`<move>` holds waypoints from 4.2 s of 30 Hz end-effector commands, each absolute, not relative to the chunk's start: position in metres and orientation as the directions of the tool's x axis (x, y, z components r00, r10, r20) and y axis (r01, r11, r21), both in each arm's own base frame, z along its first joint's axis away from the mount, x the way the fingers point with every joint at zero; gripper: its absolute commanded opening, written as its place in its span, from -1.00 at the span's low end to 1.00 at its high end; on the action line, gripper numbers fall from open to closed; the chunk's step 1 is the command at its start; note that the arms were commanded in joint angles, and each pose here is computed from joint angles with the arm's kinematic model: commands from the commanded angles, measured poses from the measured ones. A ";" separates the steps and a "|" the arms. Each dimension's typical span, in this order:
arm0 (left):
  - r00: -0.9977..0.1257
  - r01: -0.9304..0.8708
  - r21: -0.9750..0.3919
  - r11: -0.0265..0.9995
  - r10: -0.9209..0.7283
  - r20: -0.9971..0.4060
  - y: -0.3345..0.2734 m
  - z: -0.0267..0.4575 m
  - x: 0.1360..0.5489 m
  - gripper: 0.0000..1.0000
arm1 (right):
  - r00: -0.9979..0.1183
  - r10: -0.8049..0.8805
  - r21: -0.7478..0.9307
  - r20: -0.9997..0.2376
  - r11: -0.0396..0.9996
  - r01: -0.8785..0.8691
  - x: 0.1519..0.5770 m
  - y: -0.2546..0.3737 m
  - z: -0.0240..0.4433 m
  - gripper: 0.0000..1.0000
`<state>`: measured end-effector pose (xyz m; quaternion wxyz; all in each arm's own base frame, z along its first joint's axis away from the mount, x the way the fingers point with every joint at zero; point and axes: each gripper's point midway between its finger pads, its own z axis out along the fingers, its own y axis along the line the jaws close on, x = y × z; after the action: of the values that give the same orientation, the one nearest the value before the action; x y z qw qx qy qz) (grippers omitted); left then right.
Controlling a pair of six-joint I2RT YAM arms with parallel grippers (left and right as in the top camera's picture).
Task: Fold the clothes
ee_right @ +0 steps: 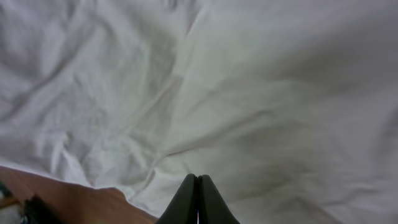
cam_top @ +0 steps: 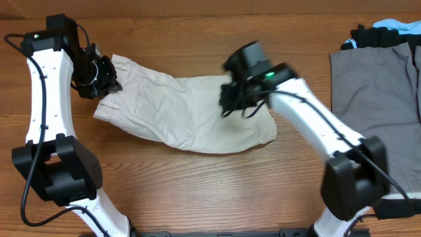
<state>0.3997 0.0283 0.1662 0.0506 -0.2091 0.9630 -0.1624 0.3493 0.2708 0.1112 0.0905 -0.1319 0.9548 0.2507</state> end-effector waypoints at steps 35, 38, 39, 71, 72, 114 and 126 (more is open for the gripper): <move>-0.914 -0.274 -0.372 0.887 -0.361 -0.187 0.012 0.227 0.415 -0.92 | -0.992 -0.115 0.289 -0.053 0.949 -0.126 0.366 0.205 0.089 -0.56; -0.900 -0.271 -0.344 0.899 -0.364 -0.242 0.021 0.234 0.423 -0.92 | -0.994 -0.104 0.252 0.037 0.963 -0.092 0.349 0.179 0.067 -0.56; -0.896 -0.266 -0.346 0.900 -0.363 -0.256 0.021 0.236 0.426 -0.92 | -0.992 -0.115 0.249 0.053 0.964 -0.098 0.343 0.177 0.060 -0.56; -0.976 0.093 -0.302 0.949 0.028 -0.214 -0.228 0.202 0.392 -0.86 | -0.983 -0.162 0.317 0.088 0.940 -0.126 0.307 0.193 0.000 -0.53; -0.978 0.095 -0.302 0.949 0.032 -0.207 -0.230 0.199 0.392 -0.80 | -0.983 -0.162 0.317 0.090 0.940 -0.126 0.306 0.193 0.000 -0.54; -0.997 0.017 -0.063 0.998 0.022 0.079 -0.117 0.018 0.445 0.12 | -0.985 -0.059 0.457 0.162 0.889 0.022 0.244 0.202 0.011 0.55; -0.904 -0.037 0.006 0.999 -0.036 0.426 -0.103 0.042 0.359 -0.07 | -0.974 0.200 0.290 -0.103 0.943 0.163 0.348 0.096 0.023 0.63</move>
<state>0.3638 -0.0909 0.0442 -0.2028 -0.0098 0.9787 0.0294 0.3249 0.1246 0.0135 0.0342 0.0826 0.9787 0.1846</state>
